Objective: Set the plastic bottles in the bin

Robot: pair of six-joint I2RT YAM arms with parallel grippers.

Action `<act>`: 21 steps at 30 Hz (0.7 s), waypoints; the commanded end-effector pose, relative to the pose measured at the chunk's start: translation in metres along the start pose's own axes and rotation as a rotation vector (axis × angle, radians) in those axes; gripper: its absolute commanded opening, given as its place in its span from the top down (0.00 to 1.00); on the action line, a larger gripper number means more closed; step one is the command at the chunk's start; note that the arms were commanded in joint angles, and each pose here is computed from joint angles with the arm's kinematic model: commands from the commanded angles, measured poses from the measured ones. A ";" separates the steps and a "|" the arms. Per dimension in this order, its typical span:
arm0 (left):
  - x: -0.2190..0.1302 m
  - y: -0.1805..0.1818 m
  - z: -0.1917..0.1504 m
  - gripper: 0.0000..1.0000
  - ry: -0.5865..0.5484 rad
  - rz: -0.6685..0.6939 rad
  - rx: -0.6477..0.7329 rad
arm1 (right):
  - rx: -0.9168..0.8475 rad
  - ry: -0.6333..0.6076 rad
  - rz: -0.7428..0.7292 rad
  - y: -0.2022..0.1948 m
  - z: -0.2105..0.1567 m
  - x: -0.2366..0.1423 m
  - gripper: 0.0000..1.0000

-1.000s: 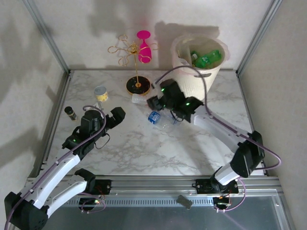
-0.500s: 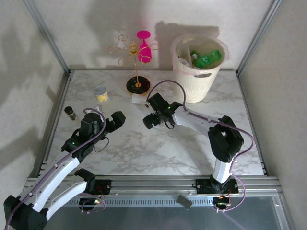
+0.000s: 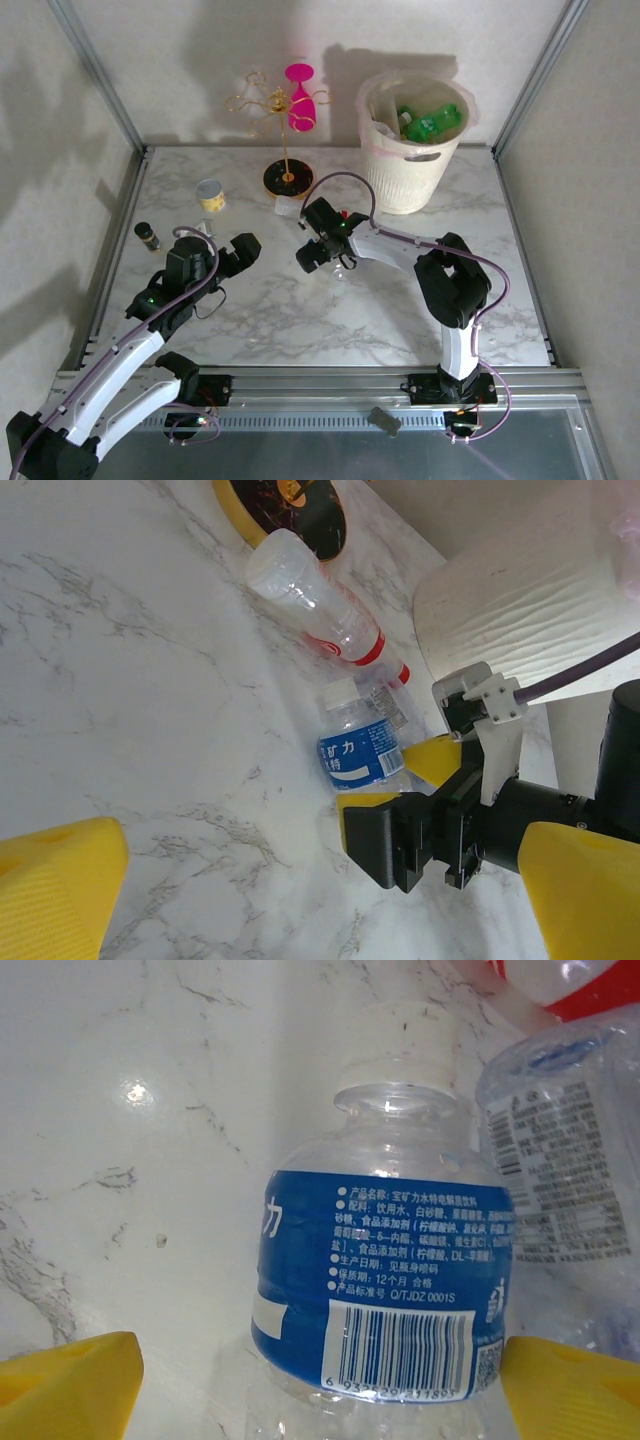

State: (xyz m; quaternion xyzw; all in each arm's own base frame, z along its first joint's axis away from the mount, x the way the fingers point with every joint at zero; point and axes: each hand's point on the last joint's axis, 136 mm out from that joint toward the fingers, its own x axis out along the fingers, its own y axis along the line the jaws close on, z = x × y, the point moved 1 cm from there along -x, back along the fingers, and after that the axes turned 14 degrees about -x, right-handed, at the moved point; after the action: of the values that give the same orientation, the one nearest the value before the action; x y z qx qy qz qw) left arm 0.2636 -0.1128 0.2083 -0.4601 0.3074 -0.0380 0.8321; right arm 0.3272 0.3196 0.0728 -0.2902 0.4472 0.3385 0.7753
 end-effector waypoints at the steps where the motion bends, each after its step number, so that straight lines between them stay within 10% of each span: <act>1: -0.002 0.002 -0.001 0.00 0.002 -0.004 0.014 | 0.002 0.008 0.012 0.001 0.002 0.009 0.10; 21: -0.013 -0.002 0.005 0.00 -0.028 -0.013 0.036 | 0.052 0.003 0.004 0.001 0.006 0.027 0.48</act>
State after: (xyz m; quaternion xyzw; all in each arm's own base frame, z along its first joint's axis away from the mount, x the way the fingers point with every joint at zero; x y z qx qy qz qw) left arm 0.2585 -0.1103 0.2141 -0.4574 0.2996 -0.0443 0.8361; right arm 0.3353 0.3295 0.0507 -0.2751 0.4603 0.3310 0.7765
